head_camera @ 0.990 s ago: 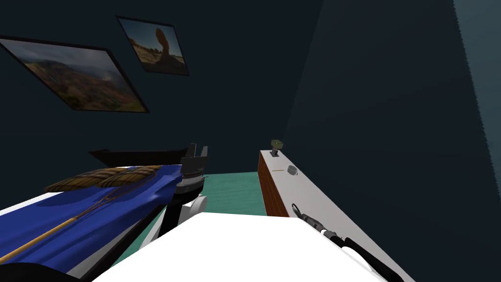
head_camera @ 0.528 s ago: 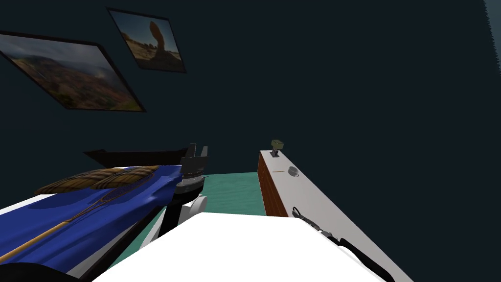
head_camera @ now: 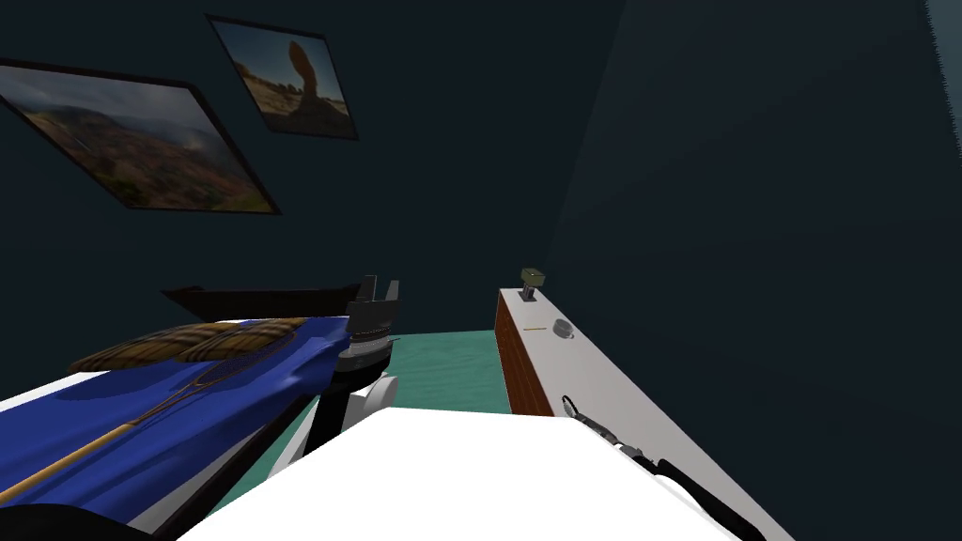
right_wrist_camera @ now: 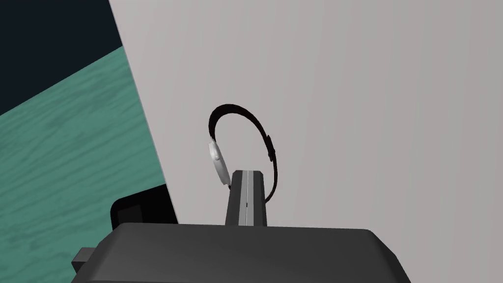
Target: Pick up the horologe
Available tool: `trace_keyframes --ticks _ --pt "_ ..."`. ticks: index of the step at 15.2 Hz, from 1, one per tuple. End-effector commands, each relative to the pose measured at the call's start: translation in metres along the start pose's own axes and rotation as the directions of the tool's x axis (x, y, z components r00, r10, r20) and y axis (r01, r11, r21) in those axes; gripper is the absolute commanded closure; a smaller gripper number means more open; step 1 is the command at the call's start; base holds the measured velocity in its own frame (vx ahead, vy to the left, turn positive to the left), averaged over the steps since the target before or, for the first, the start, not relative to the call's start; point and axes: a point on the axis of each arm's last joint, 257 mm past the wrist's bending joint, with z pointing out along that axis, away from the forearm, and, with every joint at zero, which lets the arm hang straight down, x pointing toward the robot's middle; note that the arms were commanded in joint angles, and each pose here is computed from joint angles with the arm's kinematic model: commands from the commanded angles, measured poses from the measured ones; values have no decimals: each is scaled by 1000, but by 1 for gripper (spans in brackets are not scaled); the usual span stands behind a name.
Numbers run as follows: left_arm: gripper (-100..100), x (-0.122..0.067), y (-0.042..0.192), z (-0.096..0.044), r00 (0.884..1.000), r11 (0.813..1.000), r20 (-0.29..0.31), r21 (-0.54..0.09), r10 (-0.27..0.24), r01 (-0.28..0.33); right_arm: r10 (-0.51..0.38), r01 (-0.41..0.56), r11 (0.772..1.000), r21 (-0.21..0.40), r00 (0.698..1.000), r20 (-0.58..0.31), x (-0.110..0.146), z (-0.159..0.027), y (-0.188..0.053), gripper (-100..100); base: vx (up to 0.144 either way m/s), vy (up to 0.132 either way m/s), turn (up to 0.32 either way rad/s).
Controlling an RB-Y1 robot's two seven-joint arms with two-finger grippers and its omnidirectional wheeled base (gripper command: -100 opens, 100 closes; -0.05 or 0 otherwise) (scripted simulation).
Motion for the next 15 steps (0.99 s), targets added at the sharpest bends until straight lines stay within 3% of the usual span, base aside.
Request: trace_keyframes --ticks 1,6,11,13,15 --pt "0 0 0 0 1000 1000 0 0 0 0 -32 31 999 -17 999 -41 26 -6 7 -100 -36 60 -77" --pt "0 0 0 0 1000 1000 0 0 0 0 -95 91 995 -33 989 -114 75 -17 9 -100 -96 137 -105" --pt "0 0 0 0 1000 1000 0 0 0 0 -176 171 984 -41 970 -166 119 -34 1 -100 -51 86 -47" --pt "0 0 0 0 1000 1000 0 0 0 0 -209 205 978 -41 966 -155 121 -39 -2 -100 -40 71 37" --pt "0 0 0 0 1000 1000 0 0 0 0 -231 228 973 -32 967 -109 106 -39 -2 -100 6 17 157"
